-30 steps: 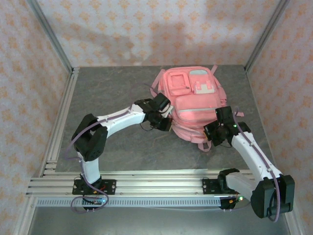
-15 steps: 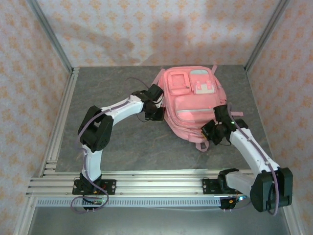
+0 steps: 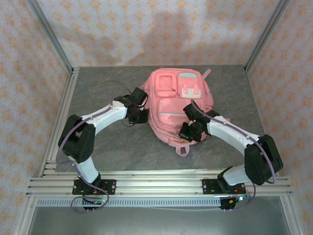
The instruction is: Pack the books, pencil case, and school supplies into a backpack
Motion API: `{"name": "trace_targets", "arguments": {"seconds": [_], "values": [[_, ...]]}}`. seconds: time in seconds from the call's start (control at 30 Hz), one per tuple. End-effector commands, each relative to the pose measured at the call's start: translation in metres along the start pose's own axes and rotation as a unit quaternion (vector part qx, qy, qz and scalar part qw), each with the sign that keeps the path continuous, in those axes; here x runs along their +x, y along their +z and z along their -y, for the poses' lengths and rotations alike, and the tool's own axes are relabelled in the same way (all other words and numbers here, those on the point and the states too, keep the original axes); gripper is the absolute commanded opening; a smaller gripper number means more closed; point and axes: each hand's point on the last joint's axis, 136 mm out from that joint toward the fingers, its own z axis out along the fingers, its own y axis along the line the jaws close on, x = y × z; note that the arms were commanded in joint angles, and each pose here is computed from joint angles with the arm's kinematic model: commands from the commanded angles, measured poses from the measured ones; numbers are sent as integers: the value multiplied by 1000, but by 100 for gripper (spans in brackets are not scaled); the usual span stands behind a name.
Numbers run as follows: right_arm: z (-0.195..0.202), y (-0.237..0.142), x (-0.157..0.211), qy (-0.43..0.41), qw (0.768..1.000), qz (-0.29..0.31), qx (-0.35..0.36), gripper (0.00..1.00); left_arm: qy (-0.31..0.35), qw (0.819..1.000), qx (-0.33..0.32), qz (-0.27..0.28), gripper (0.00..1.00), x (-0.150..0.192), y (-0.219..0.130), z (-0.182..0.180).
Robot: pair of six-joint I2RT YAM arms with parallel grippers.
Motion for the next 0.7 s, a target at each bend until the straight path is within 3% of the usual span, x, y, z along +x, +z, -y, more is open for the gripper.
{"name": "trace_targets", "arguments": {"seconds": [0.0, 0.03, 0.17, 0.23, 0.4, 0.43, 0.53, 0.6, 0.67], "values": [[9, 1, 9, -23, 999, -14, 22, 7, -51, 991, -114, 38, 0, -2, -19, -68], [5, 2, 10, -29, 999, -14, 13, 14, -51, 991, -115, 38, 0, 3, -22, -71], [-14, -8, 9, -52, 998, -6, -26, 62, -43, 989, -138, 42, 0, 13, -37, -88], [-24, -27, 1, -71, 996, 32, -46, 97, -35, 989, -140, 42, 14, 13, -43, -91], [-41, -101, -29, -129, 976, 168, -54, 99, -31, 986, -152, 63, 90, 4, -64, -97], [-41, -117, -36, -137, 969, 201, -45, 99, -32, 986, -149, 71, 100, 1, -69, -98], [-31, -173, -64, -121, 938, 324, -5, 99, -42, 980, -147, 125, 100, -10, -97, -104], [-20, -209, -85, -108, 904, 412, 35, 99, -40, 973, -143, 175, 100, -17, -117, -106], [-14, -238, -101, -105, 867, 483, 67, 99, -54, 958, -181, 215, 100, -25, -138, -119]]}}
